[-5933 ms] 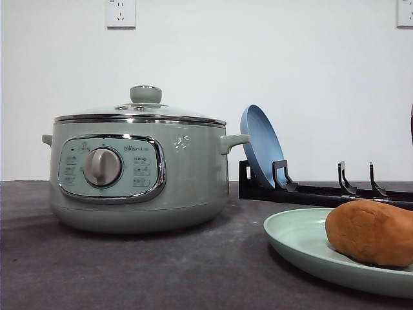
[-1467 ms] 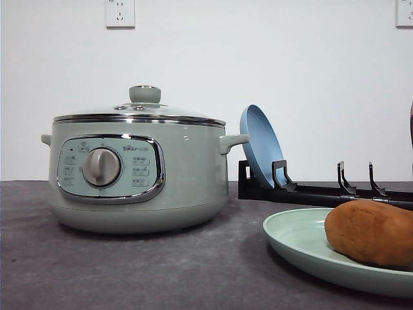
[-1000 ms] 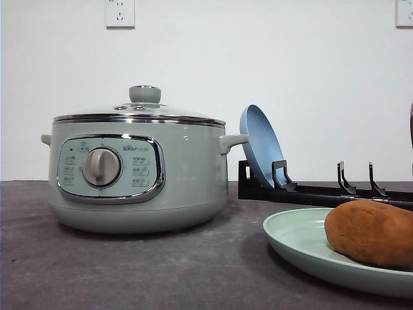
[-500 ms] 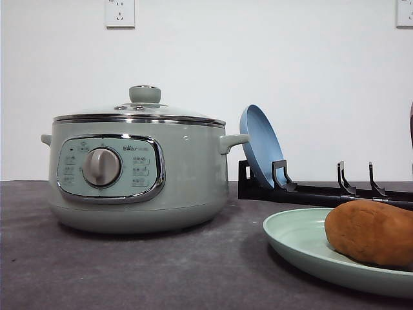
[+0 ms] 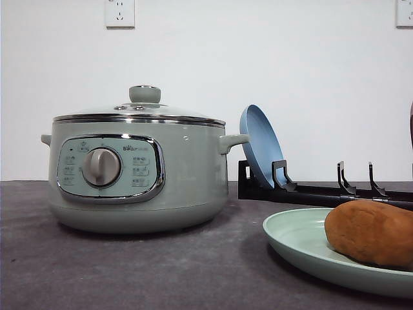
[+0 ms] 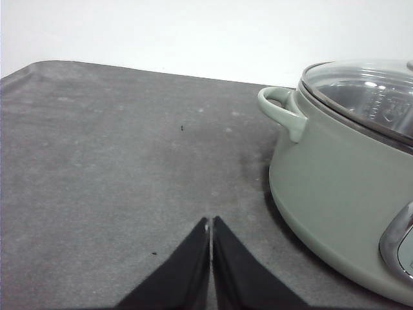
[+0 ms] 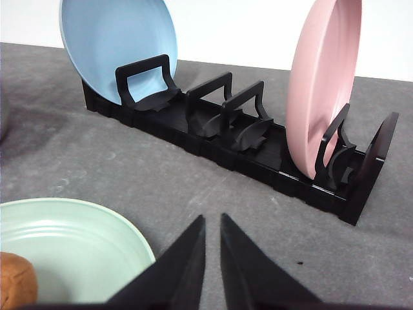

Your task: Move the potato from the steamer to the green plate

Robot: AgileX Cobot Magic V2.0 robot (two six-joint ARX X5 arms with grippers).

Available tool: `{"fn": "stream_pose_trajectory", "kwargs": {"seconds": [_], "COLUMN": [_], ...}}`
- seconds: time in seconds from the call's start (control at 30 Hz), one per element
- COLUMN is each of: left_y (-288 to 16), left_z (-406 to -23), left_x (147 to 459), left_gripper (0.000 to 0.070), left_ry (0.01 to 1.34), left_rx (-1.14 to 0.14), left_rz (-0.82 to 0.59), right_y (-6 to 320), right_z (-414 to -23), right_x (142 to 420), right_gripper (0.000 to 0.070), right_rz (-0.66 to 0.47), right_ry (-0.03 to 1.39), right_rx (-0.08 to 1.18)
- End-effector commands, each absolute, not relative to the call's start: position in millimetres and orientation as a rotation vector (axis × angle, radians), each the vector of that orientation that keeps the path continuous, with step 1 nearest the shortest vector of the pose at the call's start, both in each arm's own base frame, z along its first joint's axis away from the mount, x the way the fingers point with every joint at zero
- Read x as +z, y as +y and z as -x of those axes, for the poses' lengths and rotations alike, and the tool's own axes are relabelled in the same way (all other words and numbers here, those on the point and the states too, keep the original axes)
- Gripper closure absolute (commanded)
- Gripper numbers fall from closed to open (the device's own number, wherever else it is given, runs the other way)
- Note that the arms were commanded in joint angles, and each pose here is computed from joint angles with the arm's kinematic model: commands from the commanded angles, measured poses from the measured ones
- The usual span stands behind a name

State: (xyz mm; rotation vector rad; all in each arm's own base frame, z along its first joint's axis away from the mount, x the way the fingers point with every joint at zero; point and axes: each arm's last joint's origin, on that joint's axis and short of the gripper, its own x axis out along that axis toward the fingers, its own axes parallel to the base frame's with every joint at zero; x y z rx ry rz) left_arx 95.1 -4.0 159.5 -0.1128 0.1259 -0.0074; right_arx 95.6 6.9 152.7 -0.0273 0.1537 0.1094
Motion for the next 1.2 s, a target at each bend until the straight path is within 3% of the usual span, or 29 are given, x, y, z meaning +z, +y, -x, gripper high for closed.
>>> {"fn": "stream_pose_trajectory", "kwargs": {"seconds": [0.0,1.17], "left_y": [-4.1,-4.1], "left_z": [-96.2,-96.2], "left_x": [153.7,153.8], "left_gripper": [0.0700,0.0700], "left_ry": [0.133,0.132], "left_rx": [-0.006,-0.006], "left_rz": [0.115,0.115], "right_y": [6.8,6.8], "right_z": [-95.9,-95.9], "right_x": [152.2,152.2], "right_gripper": [0.0668,0.0668], "right_rz": [0.034,0.034], "right_ry": [0.145,0.145], "right_rx": [0.109,0.109]}}
